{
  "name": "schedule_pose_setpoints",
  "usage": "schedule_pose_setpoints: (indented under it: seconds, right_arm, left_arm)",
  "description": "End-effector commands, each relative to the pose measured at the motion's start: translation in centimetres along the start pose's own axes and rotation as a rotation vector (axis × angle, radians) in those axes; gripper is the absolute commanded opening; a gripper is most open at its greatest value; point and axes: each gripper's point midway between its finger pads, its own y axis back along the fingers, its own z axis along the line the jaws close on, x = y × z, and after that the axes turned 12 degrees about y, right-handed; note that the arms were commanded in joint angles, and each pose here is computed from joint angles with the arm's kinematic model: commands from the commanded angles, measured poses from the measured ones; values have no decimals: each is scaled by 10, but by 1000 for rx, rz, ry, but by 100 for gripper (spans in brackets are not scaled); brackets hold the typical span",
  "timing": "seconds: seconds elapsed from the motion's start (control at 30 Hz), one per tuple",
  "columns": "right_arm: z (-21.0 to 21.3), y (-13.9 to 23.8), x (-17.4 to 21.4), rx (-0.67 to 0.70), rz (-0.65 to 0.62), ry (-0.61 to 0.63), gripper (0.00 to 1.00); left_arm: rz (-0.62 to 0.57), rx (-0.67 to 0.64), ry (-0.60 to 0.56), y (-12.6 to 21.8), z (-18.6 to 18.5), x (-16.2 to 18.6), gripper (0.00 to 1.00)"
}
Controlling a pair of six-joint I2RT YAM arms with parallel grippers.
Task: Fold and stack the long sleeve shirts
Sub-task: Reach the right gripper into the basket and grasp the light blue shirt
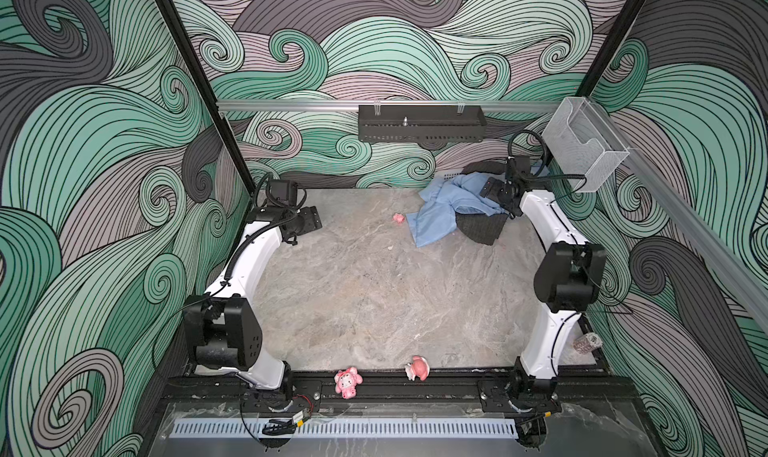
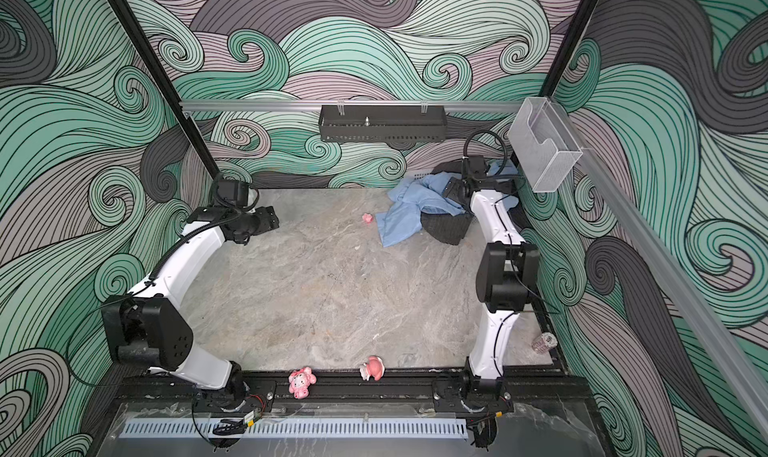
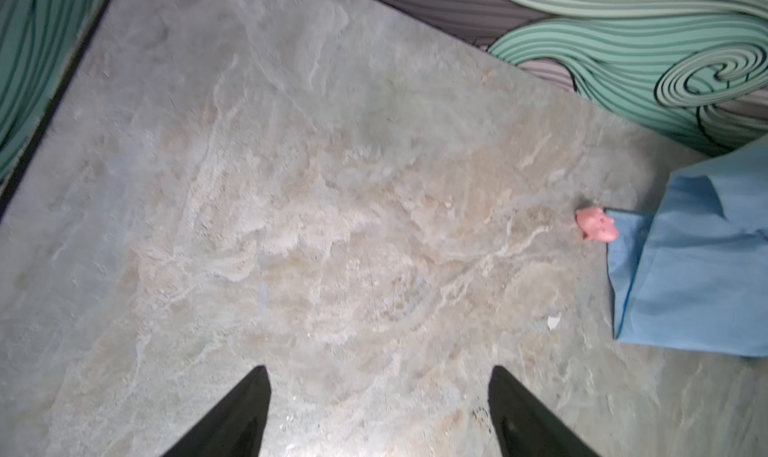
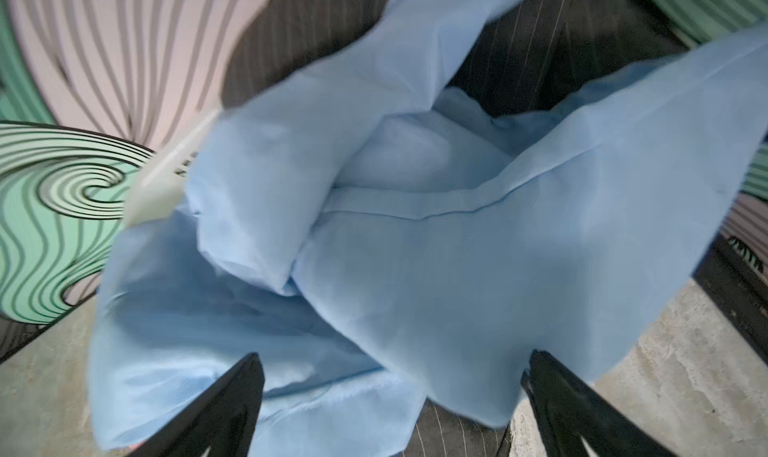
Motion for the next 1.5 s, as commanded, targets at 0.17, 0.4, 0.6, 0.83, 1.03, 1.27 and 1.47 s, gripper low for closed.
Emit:
schedule_pose_setpoints:
  seconds: [0.17, 0.4, 0.6, 0.83, 1.03, 1.27, 1.47]
  right_arm:
    - [13, -46, -13, -20, 81, -68, 99]
    - [26, -86, -22, -36, 76, -109, 98]
    - [37, -98, -15, -45, 86, -134, 90]
    - [65, -29, -60, -175, -28, -123, 16]
    - [89, 111, -112, -309, -235, -42, 0]
    - [124, 302, -124, -541, -493, 97, 0]
    - [185, 446, -98, -926, -697, 272, 0]
  left_arm:
    - [58, 63, 22, 6, -11, 15, 88]
    - [83, 111, 21, 5, -19, 19, 88]
    - [81, 143, 17, 9, -24, 19, 87]
    - [19, 206, -13, 57, -33, 12, 82]
    - [-129, 283, -31, 118, -31, 10, 82]
    - [-248, 340, -43, 173, -22, 18, 82]
    - [-306, 322, -25, 194, -6, 26, 83]
